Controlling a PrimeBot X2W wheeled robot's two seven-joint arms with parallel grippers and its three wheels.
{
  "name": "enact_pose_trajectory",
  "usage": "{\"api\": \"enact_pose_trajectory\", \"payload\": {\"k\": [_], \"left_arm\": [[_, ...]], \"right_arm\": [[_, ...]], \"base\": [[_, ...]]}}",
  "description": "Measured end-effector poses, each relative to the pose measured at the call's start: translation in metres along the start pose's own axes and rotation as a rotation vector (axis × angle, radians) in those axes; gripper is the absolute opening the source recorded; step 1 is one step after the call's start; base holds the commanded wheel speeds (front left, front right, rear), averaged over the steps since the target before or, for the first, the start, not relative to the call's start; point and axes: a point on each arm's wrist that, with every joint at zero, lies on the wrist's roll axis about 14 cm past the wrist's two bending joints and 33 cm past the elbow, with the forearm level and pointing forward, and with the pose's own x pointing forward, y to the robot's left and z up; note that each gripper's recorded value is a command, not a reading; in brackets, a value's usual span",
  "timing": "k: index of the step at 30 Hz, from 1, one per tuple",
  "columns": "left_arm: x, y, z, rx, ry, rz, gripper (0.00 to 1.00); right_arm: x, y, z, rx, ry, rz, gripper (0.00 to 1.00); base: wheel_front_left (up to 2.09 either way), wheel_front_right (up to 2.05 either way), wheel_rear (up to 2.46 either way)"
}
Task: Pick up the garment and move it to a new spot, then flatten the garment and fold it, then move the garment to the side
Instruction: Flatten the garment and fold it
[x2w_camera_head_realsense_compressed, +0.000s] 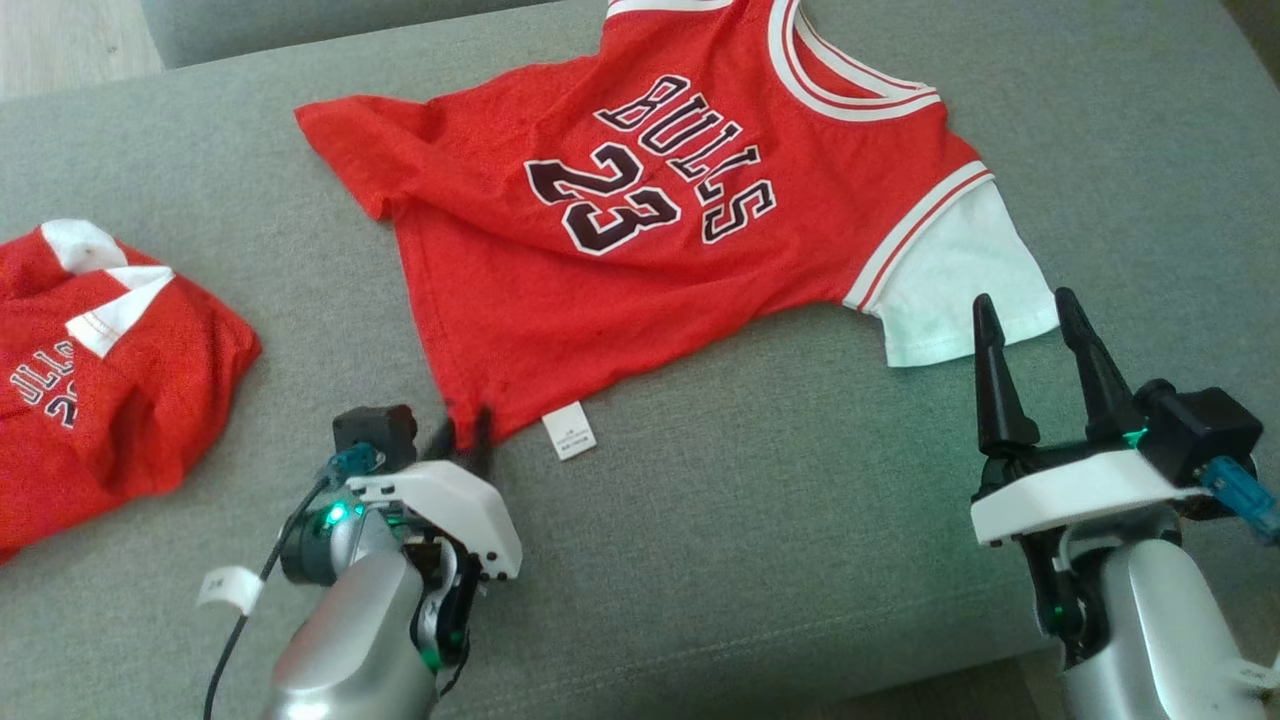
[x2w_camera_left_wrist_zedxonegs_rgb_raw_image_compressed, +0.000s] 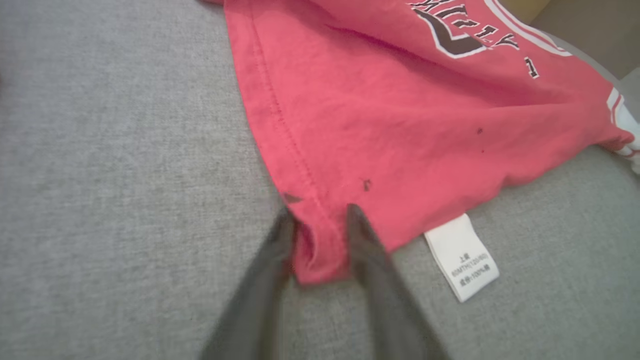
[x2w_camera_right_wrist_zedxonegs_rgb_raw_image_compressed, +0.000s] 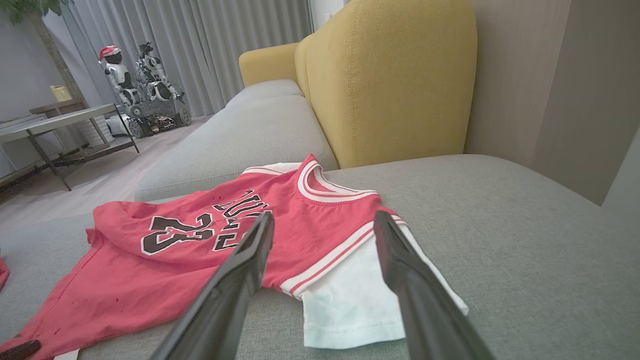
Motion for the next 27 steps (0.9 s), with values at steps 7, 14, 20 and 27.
{"api": "enact_pose_trajectory", "payload": {"k": [7,14,20,27], "left_arm": [[-0.003,0.011,0.011,-0.012,-0.061,0.037,0.00],[-0.015,0.040,0.059,-0.026,-0.230,0.126,0.00],[-0.034,0.062,0.064,-0.057,-0.279,0.197,0.00],[-0.044,0.068,0.055,-0.055,-0.276,0.211,0.00]], "right_arm": [[0.003,-0.002,-0.008,0.007,0.023,-0.007,1.00],[0.007,-0.014,-0.030,0.042,0.115,-0.048,1.00],[0.009,-0.023,-0.062,0.115,0.225,-0.092,1.00],[0.017,-0.027,-0.097,0.137,0.346,-0.124,1.00]], "base": [[0.00,0.00,0.00],[0.00,0.00,0.00],[0.00,0.00,0.00],[0.00,0.00,0.00]]}}
